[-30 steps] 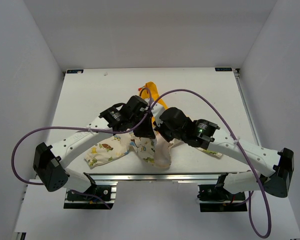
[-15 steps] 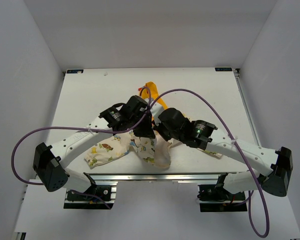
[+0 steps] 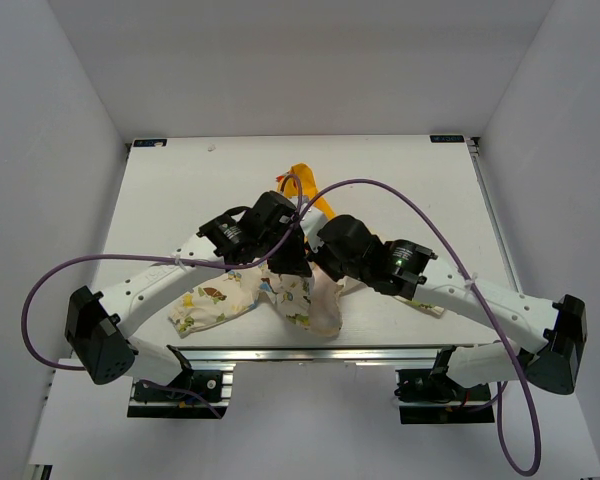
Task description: Zip up the jacket
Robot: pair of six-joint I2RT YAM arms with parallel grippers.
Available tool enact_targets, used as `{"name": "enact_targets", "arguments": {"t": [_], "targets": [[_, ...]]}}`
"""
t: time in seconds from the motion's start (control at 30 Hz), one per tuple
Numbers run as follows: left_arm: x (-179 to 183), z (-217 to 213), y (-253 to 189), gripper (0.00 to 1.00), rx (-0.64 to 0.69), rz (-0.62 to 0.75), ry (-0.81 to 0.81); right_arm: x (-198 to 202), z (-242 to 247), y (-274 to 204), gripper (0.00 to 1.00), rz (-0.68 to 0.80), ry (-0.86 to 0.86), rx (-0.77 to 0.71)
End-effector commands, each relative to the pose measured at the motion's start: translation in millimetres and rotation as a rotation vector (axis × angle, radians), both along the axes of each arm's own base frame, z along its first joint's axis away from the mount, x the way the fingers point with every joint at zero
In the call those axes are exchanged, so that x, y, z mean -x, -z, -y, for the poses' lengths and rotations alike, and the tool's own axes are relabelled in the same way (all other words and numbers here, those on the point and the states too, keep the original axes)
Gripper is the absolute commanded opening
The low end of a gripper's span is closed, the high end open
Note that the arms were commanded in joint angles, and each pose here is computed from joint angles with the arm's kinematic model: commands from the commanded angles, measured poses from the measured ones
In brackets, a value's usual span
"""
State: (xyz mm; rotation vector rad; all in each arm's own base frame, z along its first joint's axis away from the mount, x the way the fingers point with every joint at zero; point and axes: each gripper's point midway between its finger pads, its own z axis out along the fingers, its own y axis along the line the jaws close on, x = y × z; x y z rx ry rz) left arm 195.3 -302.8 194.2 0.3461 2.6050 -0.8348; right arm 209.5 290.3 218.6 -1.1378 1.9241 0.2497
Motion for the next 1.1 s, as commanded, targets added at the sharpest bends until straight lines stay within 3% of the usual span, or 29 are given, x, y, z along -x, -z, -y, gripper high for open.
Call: {"name": "enact_targets", "arguments": {"t": [0.0, 0.57, 0.63, 0.67, 0.77, 0.87, 1.0, 1.07], "targets": [[23.5, -2.5, 0.8, 0.0, -0.017, -0.014, 0.081, -15.8, -19.1, -30.7, 0.0, 0.092, -0.014, -0.075], [24.8, -1.0, 4.4, 0.0, -0.027, -0.013, 0.089, -3.6, -16.1, -16.5, 0.02, 0.044, -0.101, 0.011], [25.5, -0.2, 4.1, 0.0, -0.024, -0.014, 0.092, -0.7, -18.3, -14.8, 0.05, 0.031, -0.109, -0.004], [25.3, 0.0, 3.9, 0.0, -0.023, -0.013, 0.092, 1.0, -21.0, -15.0, 0.13, 0.019, -0.108, -0.02], [25.7, 0.4, 4.4, 0.0, -0.024, -0.014, 0.094, 4.1, -25.4, -13.1, 0.14, -0.006, -0.109, -0.044], [26.2, 1.1, 2.5, 0.0, -0.018, -0.012, 0.095, 3.8, -29.8, -7.9, 0.13, -0.021, -0.104, -0.06], [27.0, 0.5, 0.4, 0.0, -0.016, -0.007, 0.097, 2.7, -32.1, -2.3, 0.0, -0.037, -0.086, -0.061], [27.7, 0.3, 0.1, 0.0, -0.015, -0.005, 0.1, 1.4, -31.6, -1.6, 0.0, -0.033, -0.075, -0.062]]}}
